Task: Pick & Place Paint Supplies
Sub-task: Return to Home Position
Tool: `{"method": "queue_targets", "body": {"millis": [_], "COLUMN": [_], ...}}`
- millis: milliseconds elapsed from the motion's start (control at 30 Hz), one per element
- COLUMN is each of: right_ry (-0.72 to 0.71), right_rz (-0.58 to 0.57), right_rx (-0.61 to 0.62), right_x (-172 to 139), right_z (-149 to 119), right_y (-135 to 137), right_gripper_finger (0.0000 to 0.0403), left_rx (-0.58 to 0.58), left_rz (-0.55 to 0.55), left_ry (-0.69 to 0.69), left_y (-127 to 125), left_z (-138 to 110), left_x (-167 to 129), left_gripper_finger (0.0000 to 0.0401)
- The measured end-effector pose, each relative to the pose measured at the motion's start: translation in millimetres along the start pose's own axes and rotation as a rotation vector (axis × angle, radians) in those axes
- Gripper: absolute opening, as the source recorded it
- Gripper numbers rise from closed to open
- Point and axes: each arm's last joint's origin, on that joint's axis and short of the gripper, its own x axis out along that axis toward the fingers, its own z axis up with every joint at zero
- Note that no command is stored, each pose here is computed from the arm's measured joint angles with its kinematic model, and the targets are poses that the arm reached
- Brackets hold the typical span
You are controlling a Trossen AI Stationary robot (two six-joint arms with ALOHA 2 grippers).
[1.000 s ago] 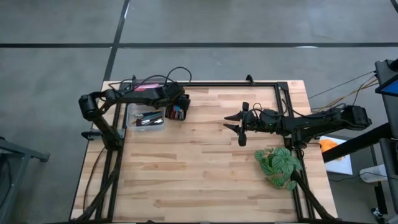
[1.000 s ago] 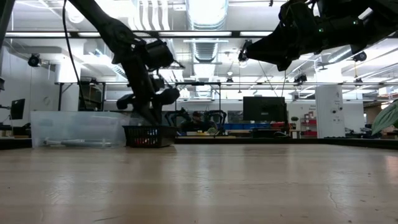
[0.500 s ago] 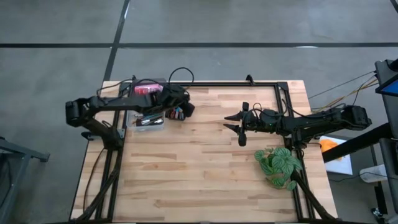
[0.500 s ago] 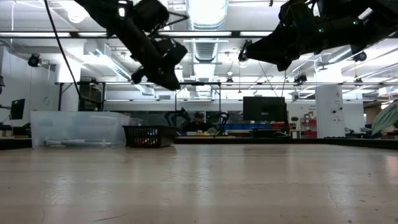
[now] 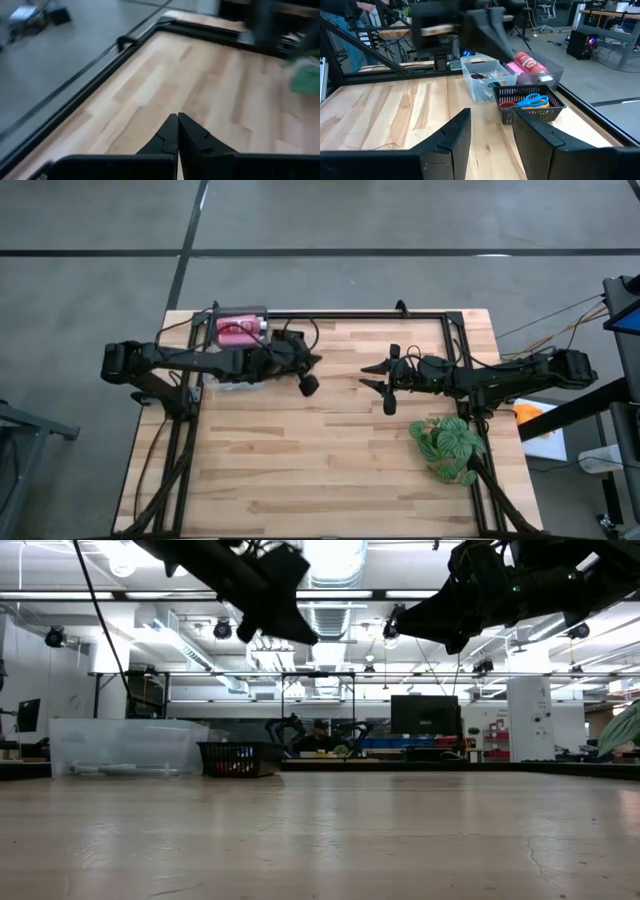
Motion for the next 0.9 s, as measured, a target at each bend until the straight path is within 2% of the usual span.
{"method": "queue_targets", "body": {"millis": [100, 200, 333, 567, 733, 900], "right_ry": [0.0, 0.0, 0.001, 0.0, 0.0, 0.0], "right_rz": [0.0, 0.0, 0.0, 0.0, 0.0, 0.0], "right_rx": [0.001, 0.001, 0.001, 0.003, 0.003, 0.003], "right_x": [0, 0, 0, 0, 0, 0], "right_z": [0, 0, 0, 0, 0, 0], "right_y": [0, 0, 0, 0, 0, 0], "right_gripper_finger": [0.0141, 0.0141, 0.0141, 0.0141, 0.0141, 0.0141], "left_rx": [0.065, 0.076, 0.101, 0.133, 0.12, 0.175], "left_rz": [-0.045, -0.083, -0.123, -0.191, -0.227, -0.357], "left_ry": [-0.024, -0.061, -0.127, -0.267, -0.31, -0.4], "left_y": [-13, -21, -24, -11, 7, 22], "left_z": [2, 4, -7, -52, -86, -114], "left_x": [-9, -23, -44, -83, -110, -134], "left_gripper_finger": [0.0001, 0.0001, 0.0, 0.0, 0.0, 0.0]}}
